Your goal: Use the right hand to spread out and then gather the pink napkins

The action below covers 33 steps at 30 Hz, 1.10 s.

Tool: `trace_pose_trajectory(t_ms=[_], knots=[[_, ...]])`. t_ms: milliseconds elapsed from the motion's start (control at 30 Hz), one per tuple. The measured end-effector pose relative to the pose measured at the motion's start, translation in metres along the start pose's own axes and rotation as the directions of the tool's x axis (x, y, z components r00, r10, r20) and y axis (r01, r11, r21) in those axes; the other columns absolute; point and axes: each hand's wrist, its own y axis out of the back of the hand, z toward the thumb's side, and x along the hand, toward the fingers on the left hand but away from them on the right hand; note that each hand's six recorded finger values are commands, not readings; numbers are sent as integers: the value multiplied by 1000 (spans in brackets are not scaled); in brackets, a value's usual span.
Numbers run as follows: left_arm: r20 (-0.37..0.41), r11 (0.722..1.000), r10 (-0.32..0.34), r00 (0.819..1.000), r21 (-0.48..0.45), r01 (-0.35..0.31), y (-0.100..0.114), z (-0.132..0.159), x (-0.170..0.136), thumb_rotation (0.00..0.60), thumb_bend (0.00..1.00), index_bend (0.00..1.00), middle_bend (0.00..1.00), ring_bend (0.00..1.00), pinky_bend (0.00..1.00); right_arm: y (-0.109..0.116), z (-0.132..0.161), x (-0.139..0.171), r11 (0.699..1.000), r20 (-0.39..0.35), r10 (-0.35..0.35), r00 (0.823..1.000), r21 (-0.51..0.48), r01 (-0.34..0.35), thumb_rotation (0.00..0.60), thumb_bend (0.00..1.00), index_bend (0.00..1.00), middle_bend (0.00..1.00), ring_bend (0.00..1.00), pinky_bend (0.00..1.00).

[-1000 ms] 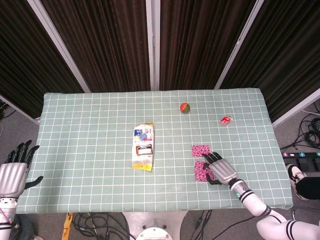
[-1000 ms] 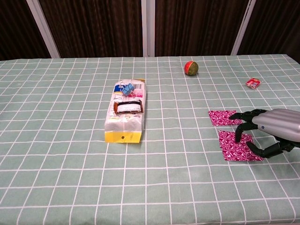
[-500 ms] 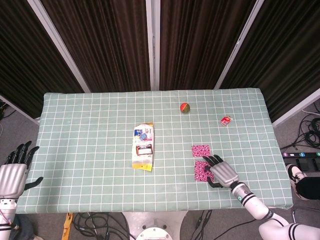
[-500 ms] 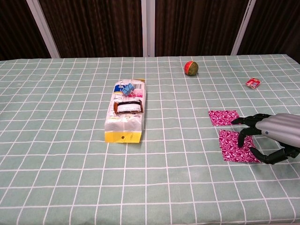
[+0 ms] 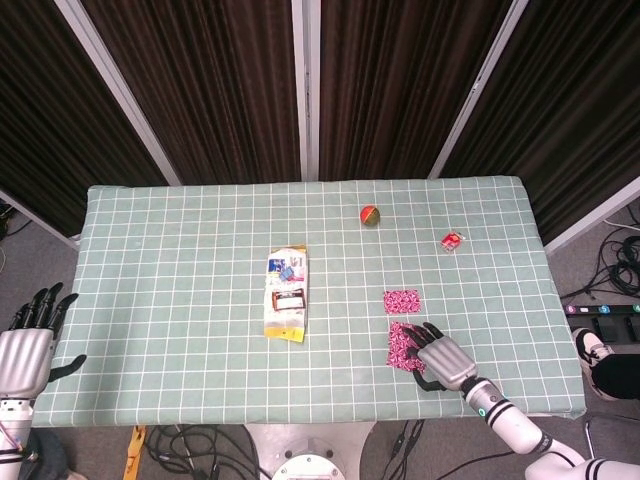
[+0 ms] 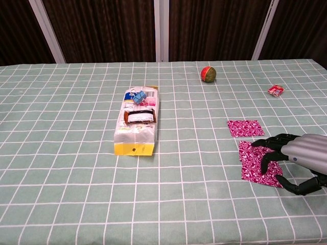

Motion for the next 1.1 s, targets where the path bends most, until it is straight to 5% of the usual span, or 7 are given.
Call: trace_pose_trajectory(t_ms=[267, 733, 1100], knots=[[1, 1000, 4, 1000, -3, -4, 1, 1, 0, 600, 15, 188, 143, 72, 180, 16, -8, 0, 998, 23, -54, 998, -21, 54, 301, 554, 331, 9, 0, 0], [-4, 1000, 2, 1000, -1, -2, 0, 0, -2, 600, 15, 188, 143, 72, 180, 3, -2, -12, 1000, 3, -9, 1000, 21, 9, 305, 553, 332, 9, 0, 0], [1, 1000, 6, 1000, 0, -6, 2, 1, -2, 600, 15, 188, 143, 72, 180, 9, 6, -3, 999, -30, -42, 999, 0, 42, 313, 529, 331, 9, 0, 0]])
